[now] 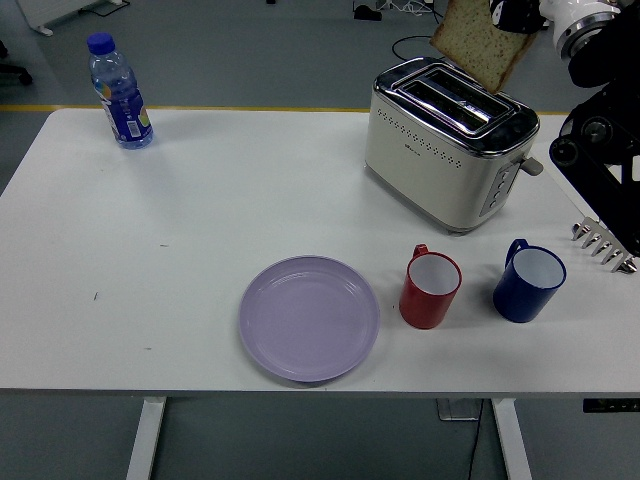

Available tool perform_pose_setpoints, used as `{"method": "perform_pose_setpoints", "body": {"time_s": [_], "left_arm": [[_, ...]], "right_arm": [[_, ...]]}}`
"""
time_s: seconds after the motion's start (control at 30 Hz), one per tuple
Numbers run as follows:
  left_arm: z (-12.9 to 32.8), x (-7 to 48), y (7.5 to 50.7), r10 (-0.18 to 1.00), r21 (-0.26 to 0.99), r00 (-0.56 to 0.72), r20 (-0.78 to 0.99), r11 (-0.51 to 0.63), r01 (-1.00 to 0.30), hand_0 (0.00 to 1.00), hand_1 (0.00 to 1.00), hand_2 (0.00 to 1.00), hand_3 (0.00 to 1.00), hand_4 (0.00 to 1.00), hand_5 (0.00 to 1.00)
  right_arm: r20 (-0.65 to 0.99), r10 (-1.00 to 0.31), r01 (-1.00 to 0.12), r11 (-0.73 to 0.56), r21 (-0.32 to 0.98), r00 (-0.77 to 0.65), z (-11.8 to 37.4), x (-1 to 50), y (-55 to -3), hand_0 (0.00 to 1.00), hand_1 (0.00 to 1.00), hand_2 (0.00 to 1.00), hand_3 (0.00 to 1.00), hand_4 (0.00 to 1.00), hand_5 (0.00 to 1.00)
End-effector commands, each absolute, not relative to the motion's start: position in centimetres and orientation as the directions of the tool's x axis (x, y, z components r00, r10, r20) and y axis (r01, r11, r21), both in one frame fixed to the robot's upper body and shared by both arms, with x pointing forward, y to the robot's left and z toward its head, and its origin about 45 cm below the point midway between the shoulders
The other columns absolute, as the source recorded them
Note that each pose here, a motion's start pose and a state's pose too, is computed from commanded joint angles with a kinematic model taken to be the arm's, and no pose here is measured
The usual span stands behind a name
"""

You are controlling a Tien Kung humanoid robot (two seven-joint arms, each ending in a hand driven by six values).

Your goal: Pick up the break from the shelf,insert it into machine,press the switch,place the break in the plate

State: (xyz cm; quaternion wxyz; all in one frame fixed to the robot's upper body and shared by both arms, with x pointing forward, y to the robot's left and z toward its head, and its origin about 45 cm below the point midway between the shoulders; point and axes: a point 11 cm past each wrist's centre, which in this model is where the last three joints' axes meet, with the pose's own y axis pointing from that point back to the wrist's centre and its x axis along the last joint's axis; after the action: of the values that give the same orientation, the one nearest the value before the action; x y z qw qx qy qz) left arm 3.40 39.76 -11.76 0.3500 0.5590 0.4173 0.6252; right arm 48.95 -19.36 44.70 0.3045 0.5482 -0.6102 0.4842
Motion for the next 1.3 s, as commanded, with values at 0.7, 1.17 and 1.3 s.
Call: {"method": "perform_pose_setpoints", "body": {"time_s": [0.7,1.17,1.3], "left_arm": [[-11.6,4.1,40.0,0.902,0.911,-0.13,0.411,-0.413,0.017,0.637,0.525,0.504,0.521,0.294,0.879],[-11.6,4.5,39.9,0.902,0.91,-0.132,0.412,-0.414,0.01,0.637,0.524,0.501,0.518,0.297,0.876],[-11.6,4.5,39.9,0.902,0.91,-0.131,0.412,-0.415,0.009,0.637,0.524,0.501,0.518,0.297,0.876]], "right_arm": [[0.928,-0.31,-0.962,-0.108,-0.249,-0.205,41.8,51.0,-16.9,0.185,0.267,0.365,0.491,0.48,0.002],[0.942,-0.261,-0.969,-0.071,-0.235,-0.21,40.4,52.1,-18.5,0.186,0.265,0.363,0.489,0.477,0.002],[0.945,-0.26,-0.973,-0.058,-0.223,-0.201,40.0,52.3,-18.8,0.186,0.265,0.363,0.489,0.477,0.002]]}}
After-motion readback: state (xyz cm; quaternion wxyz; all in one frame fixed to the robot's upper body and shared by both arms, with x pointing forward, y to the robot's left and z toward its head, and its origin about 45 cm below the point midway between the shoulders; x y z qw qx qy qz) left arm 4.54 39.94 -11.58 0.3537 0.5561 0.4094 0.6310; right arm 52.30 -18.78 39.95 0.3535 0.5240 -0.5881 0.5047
